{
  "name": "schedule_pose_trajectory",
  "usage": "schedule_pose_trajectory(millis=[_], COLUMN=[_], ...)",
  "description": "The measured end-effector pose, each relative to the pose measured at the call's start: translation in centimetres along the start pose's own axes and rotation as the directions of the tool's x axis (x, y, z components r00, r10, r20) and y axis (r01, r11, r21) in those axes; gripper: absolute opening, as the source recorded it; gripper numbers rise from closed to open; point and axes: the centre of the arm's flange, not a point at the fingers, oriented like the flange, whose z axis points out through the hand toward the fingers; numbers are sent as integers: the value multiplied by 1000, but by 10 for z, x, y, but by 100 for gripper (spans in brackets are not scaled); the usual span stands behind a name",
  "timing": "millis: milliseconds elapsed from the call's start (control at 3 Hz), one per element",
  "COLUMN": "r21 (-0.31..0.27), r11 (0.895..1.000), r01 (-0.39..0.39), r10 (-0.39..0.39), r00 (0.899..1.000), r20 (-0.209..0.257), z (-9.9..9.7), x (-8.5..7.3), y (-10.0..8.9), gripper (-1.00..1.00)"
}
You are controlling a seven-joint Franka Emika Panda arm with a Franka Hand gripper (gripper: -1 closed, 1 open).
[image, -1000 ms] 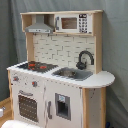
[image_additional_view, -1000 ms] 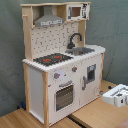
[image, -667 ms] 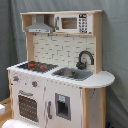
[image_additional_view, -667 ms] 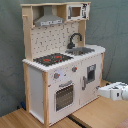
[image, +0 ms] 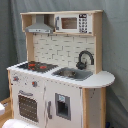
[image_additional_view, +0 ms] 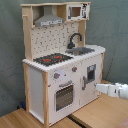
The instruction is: Play with the kitchen
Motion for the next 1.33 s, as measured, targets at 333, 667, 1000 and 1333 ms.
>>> schedule_pose_trajectory(millis=[333, 667, 1000, 1333], r21=[-10, -1, -11, -14], r11=[1000, 1000, 1000, 997], r01=[2, -4, 25, 82], r10=[-1, 4, -25, -81], r00=[1000, 999, 999, 996], r20=[15, 34, 26, 27], z=[21, 45, 54, 57], x=[1, -11, -25, -39], y=[14, 32, 53, 71], gripper=[100, 100, 100, 100])
